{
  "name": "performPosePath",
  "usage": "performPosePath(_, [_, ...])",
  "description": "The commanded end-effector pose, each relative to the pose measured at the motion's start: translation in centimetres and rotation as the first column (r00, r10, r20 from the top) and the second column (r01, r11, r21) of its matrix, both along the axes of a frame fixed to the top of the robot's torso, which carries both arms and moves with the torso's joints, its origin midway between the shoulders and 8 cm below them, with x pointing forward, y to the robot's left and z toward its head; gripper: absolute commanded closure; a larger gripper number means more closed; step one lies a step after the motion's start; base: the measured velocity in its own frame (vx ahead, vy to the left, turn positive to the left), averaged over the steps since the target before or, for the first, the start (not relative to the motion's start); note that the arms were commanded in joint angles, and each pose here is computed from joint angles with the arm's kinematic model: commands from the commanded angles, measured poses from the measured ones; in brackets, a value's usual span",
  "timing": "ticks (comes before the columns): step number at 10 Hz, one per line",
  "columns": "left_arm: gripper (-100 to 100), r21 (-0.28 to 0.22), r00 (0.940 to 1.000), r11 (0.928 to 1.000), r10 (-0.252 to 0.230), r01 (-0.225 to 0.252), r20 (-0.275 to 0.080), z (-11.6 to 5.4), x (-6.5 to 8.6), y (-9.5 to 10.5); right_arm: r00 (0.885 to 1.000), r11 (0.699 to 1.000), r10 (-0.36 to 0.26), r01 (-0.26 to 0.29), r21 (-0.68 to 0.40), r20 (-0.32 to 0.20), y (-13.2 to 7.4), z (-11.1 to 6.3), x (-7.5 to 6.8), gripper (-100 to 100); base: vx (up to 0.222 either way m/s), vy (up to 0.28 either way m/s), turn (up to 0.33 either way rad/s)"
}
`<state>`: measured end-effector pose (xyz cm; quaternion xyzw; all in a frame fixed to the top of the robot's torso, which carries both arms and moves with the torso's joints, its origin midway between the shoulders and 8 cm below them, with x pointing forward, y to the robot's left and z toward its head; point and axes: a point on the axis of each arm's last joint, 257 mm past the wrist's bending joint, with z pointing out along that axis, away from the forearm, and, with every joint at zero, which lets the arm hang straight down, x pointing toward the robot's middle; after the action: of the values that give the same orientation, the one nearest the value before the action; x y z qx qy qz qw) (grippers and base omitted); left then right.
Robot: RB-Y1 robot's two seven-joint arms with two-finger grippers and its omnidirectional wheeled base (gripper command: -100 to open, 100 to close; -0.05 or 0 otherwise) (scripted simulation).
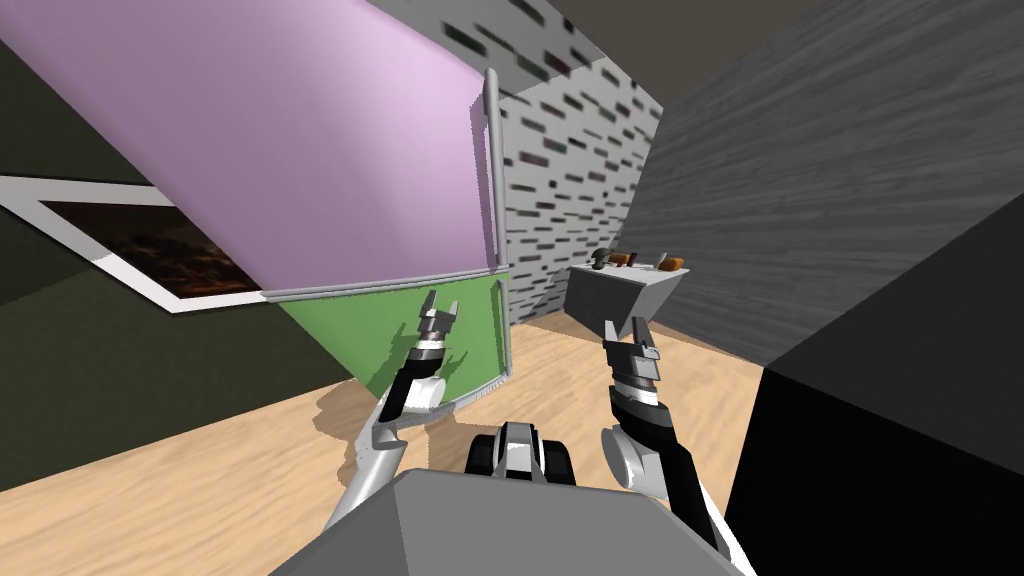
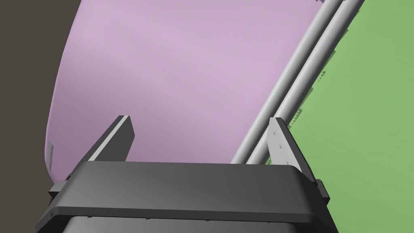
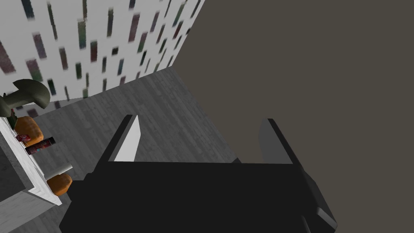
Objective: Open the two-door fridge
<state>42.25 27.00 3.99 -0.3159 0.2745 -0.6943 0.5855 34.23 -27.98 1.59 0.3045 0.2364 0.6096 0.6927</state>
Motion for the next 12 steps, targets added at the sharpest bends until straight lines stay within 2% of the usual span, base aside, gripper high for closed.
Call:
performPosePath(1, [-100,-0.032,0.999,0.9993,-0.018,0.017,-0.042,-0.8,2.8,0.6,1.0,1.0,0.0,0.0,0.0,0.0,0.0,0.0,0.0,0,0.026,-0.129,0.142])
performPosePath(2, [-100,-0.032,0.9992,0.9992,-0.023,0.022,-0.032,-0.3,3.1,0.4,1.0,1.0,0.0,0.0,0.0,0.0,0.0,0.0,0.0,0,0.026,-0.107,0.059])
performPosePath(4, [-100,-0.07,0.9963,0.997,-0.038,0.032,-0.077,-1.0,5.7,1.2,1.0,1.0,0.0,0.0,0.0,0.0,0.0,0.0,0.0,0,0.031,-0.107,0.104])
performPosePath(5, [-100,-0.07,0.997,0.9968,-0.044,0.039,-0.063,-0.4,6.0,1.0,1.0,1.0,0.0,0.0,0.0,0.0,0.0,0.0,0.0,0,0.025,-0.109,0.058])
performPosePath(6, [-100,-0.092,0.9946,0.9949,-0.051,0.043,-0.09,-0.9,7.5,1.4,1.0,1.0,0.0,0.0,0.0,0.0,0.0,0.0,0.0,0,0.012,-0.105,0.098])
performPosePath(7, [-100,-0.091,0.9953,0.9947,-0.055,0.048,-0.08,-0.3,7.5,1.2,1.0,1.0,0.0,0.0,0.0,0.0,0.0,0.0,0.0,0,0.016,-0.087,0.047])
performPosePath(8, [-100,-0.114,0.9924,0.9921,-0.064,0.052,-0.105,-0.7,9.0,1.7,1.0,1.0,0.0,0.0,0.0,0.0,0.0,0.0,0.0,0,0.033,-0.101,0.079])
performPosePath(9, [-100,-0.114,0.9931,0.9919,-0.067,0.056,-0.096,-0.3,9.1,1.5,1.0,1.0,0.0,0.0,0.0,0.0,0.0,0.0,0.0,0,0.025,-0.08,0.061])
performPosePath(10, [-100,-0.138,0.9898,0.9887,-0.076,0.059,-0.121,-0.6,10.4,2.0,1.0,1.0,0.0,0.0,0.0,0.0,0.0,0.0,0.0,0,0.013,-0.073,0.099])
performPosePath(11, [-100,-0.138,0.9903,0.9884,-0.079,0.063,-0.114,-0.2,10.6,1.8,1.0,1.0,0.0,0.0,0.0,0.0,0.0,0.0,0.0,0,0.006,-0.079,0.058])
performPosePath(12, [-100,-0.164,0.9858,0.9843,-0.088,0.064,-0.143,-0.6,12.2,2.3,1.0,1.0,0.0,0.0,0.0,0.0,0.0,0.0,0.0,0,0.018,-0.097,0.105])
